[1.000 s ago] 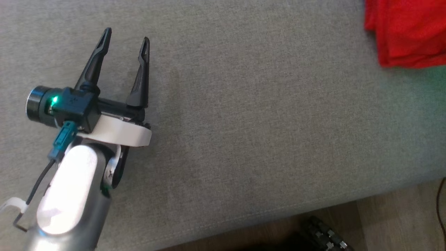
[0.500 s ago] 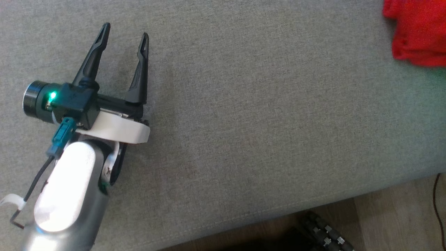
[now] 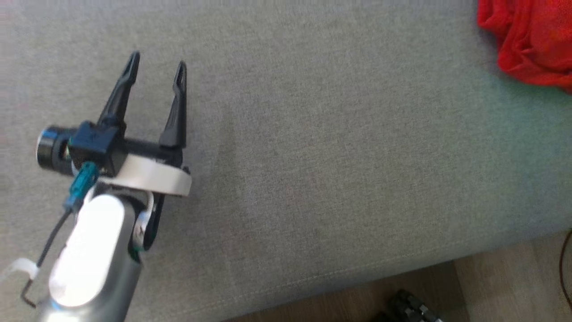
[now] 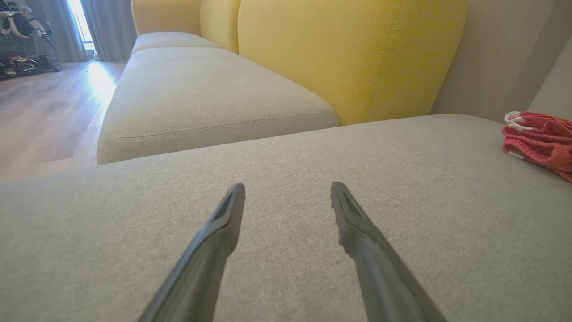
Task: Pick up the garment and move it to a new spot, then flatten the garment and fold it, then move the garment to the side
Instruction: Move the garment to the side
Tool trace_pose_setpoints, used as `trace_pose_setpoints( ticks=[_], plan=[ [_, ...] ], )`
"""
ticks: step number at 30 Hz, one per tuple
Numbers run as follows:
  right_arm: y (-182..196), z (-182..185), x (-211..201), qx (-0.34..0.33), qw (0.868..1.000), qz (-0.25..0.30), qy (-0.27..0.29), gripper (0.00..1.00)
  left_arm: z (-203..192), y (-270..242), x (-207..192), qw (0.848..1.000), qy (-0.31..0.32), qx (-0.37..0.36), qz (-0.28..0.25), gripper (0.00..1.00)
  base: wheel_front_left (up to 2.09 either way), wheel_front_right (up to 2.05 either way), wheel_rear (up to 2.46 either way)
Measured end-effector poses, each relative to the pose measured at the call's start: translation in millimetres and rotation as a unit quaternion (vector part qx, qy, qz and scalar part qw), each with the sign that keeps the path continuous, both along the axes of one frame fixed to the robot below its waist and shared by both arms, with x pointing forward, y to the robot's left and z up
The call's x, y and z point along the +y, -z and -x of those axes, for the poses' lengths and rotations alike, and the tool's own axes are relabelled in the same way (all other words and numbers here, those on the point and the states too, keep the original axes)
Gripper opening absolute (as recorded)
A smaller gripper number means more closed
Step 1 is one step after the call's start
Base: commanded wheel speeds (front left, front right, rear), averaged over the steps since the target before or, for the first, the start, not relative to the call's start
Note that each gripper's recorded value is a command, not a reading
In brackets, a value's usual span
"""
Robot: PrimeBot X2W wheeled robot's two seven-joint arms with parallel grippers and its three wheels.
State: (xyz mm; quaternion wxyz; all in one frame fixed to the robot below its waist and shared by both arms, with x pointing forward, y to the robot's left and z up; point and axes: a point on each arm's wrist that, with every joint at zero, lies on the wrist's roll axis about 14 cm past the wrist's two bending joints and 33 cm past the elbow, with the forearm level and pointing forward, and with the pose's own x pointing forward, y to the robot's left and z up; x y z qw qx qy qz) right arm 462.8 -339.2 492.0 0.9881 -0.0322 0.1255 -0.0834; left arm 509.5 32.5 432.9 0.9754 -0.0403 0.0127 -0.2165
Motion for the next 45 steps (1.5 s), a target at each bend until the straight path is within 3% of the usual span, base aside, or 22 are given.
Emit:
trace_pose_setpoints(
  ticks=[11, 23, 32, 45],
  plan=[
    [-2, 21, 99, -0.079, 0.99, -0.109, -0.048, 1.0, 30, -27, 33, 0.998, -0.056, -0.006, 0.001, 1.0, 0.0, 0.0, 0.0],
    [-10, 18, 191, -0.109, 0.972, -0.134, -0.158, 1.0, 72, -40, 91, 0.99, -0.143, 0.003, -0.005, 1.0, 0.0, 0.0, 0.0],
    [-3, 49, 211, -0.089, 0.971, -0.127, -0.182, 1.0, 108, -47, 114, 0.984, -0.177, 0.003, -0.014, 1.0, 0.0, 0.0, 0.0],
    [-7, 87, 210, -0.091, 0.972, -0.117, -0.183, 1.0, 142, -59, 114, 0.984, -0.175, -0.011, -0.016, 1.0, 0.0, 0.0, 0.0]
  ],
)
